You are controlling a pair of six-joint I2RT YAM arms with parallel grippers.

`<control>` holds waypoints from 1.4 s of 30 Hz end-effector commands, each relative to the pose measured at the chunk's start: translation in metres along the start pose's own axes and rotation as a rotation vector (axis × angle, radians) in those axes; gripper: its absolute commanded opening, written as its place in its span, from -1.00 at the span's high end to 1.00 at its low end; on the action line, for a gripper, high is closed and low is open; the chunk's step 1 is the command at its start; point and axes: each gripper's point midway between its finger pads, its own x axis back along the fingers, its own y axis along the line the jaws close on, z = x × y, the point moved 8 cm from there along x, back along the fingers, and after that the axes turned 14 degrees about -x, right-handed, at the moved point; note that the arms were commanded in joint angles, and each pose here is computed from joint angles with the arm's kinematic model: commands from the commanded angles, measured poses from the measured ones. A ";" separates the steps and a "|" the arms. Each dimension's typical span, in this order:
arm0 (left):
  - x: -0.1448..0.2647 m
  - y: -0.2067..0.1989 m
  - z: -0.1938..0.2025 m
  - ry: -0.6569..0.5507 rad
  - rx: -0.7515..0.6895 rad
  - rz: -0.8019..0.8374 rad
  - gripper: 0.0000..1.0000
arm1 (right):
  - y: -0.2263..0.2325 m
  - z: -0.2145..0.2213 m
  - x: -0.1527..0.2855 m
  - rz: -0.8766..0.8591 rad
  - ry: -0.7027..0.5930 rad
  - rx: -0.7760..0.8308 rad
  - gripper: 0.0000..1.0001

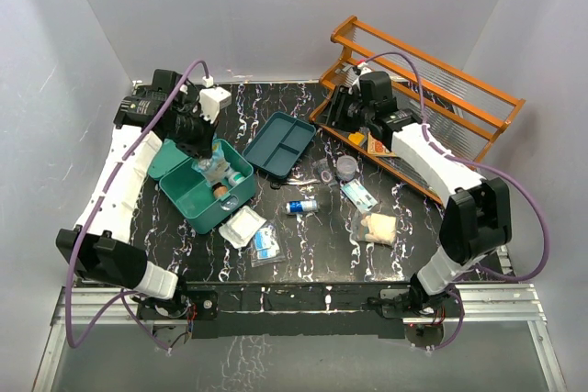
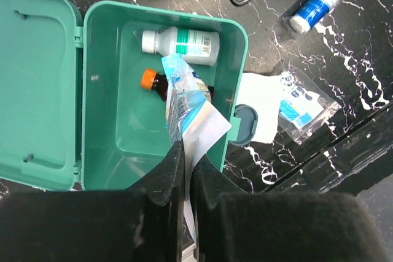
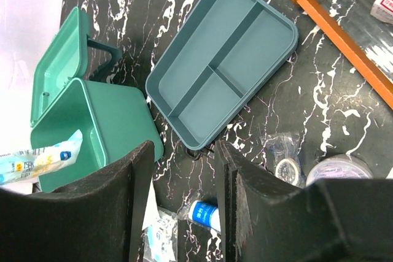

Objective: Organize the medicine kit

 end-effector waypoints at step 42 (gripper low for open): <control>-0.066 0.023 0.091 0.295 0.288 0.144 0.17 | 0.017 -0.007 -0.039 0.003 0.017 0.103 0.11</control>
